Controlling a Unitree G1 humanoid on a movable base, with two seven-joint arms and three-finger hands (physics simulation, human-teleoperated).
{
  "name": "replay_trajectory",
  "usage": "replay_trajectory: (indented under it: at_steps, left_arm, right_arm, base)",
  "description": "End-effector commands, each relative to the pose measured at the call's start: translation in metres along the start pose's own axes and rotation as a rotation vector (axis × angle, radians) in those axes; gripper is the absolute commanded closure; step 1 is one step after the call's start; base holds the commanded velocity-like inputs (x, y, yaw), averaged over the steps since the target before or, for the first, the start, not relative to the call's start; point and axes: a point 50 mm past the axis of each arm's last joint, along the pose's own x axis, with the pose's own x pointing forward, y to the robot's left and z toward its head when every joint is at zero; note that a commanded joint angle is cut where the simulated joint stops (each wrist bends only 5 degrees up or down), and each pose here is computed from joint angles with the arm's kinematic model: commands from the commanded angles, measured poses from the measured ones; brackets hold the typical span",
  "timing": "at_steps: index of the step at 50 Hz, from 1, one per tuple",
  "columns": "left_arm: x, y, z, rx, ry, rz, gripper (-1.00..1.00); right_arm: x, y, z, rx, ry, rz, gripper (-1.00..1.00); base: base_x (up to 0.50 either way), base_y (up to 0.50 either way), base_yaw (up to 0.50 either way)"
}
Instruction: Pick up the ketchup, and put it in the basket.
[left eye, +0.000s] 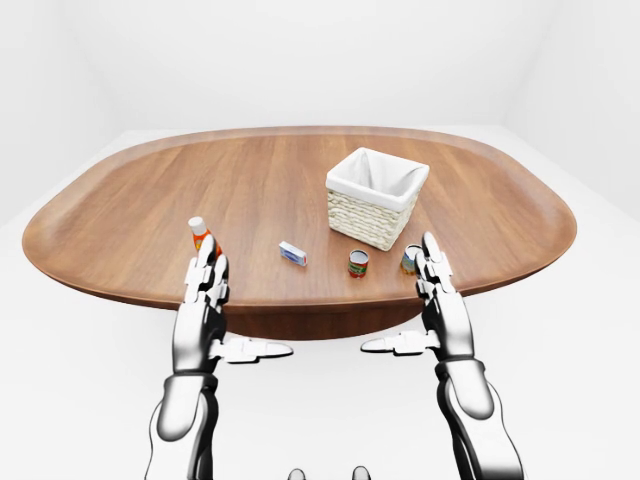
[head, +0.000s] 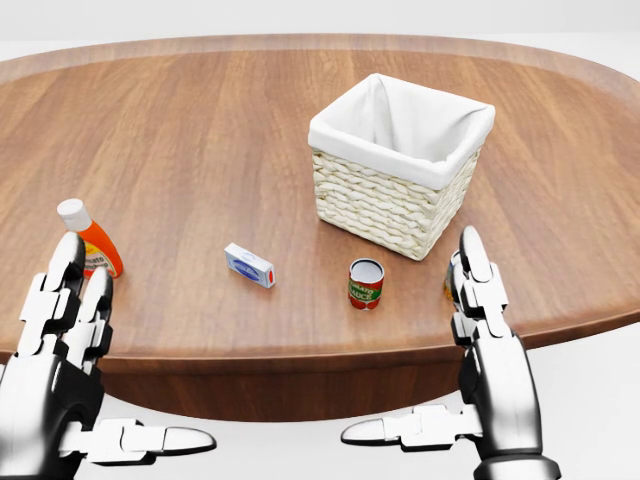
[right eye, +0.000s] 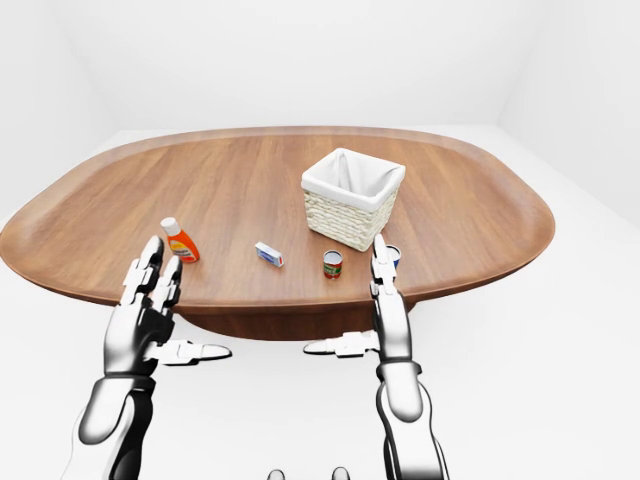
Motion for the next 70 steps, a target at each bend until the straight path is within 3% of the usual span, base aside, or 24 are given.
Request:
replay_trajectory:
  at_steps: [1,18,25,47,70]
  left_arm:
    - [-0.0022,0.0015,0.0049,-0.010,-0.020,-0.001,-1.00]
    - [-0.0039,0.0013,0.0075,-0.012,-0.029,-0.006,-1.00]
    - [-0.0043,0.0015,0.0084,-0.016,-0.033,-0.005,-1.00]
    - [-0.0074,0.0017,0.0102,-0.031,-0.037,-0.009,-1.00]
    - [-0.0076,0.0027,0.0136,-0.036,-0.053,-0.010,-1.00]
  right_arm:
    - [-0.0025,-0.0002,0.0028,0.010,-0.009,0.006,-1.00]
    - [-0.0047,0.0034,0.0000,-0.008,0.005,0.027,-1.00]
    - [-0.0013,-0.0021,0.0014,-0.008,-0.005,-0.020,-1.00]
    - [-0.0065,0.0014,0.0073,0.000,-0.023,0.015,-1.00]
    - [-0.0078,0.0017,0.0078,-0.005,-0.024,0.018,-1.00]
  base:
    - [0.00,0.00,0.00]
    - [0.46,0.16,0.00]
    - [0.49,0.18,0.00]
    - [0.01,0.00,0.00]
    - [0.49,0.07,0.00]
